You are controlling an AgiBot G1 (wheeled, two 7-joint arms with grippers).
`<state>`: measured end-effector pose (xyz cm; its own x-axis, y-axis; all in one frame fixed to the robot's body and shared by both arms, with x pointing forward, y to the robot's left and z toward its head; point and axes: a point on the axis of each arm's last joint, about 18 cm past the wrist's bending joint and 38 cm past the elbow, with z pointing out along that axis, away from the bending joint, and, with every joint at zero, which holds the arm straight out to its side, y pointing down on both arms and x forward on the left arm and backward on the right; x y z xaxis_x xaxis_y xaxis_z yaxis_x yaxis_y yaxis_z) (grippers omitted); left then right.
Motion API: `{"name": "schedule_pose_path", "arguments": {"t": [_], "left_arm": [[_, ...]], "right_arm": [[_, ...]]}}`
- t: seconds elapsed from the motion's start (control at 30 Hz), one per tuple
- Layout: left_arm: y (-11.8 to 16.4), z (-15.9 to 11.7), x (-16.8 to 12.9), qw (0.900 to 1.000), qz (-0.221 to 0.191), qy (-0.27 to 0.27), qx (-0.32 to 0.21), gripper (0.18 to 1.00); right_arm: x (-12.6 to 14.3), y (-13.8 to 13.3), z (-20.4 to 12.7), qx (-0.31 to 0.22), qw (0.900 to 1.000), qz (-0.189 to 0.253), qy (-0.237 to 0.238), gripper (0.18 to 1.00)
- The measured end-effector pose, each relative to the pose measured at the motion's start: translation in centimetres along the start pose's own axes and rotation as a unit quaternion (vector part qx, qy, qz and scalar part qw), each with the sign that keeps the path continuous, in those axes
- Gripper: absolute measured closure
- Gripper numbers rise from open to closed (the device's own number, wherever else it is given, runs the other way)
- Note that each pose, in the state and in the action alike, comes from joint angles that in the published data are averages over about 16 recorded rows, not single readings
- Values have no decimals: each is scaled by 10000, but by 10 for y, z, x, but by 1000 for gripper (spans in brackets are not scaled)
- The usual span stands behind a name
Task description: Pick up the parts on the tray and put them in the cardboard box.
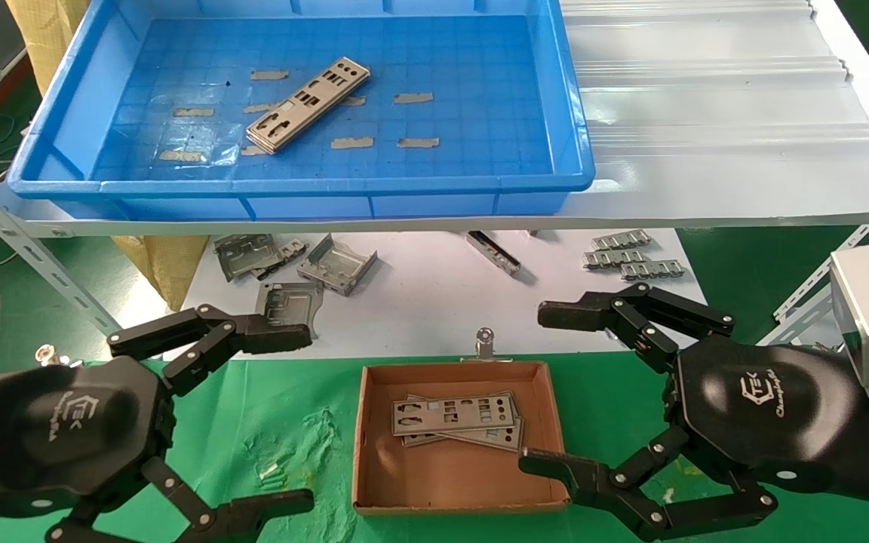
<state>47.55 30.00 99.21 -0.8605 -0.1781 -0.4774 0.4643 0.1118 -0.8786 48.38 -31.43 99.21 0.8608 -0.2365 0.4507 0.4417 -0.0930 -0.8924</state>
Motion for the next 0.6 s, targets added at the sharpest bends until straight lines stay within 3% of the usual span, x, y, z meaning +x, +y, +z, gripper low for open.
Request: {"name": "schedule_pose_path", "arguments": {"t": [0.6], "left_arm": [[0,0,0,10000,0,0,0,184]], "right_arm": [[0,0,0,0,10000,0,0,179]]}}
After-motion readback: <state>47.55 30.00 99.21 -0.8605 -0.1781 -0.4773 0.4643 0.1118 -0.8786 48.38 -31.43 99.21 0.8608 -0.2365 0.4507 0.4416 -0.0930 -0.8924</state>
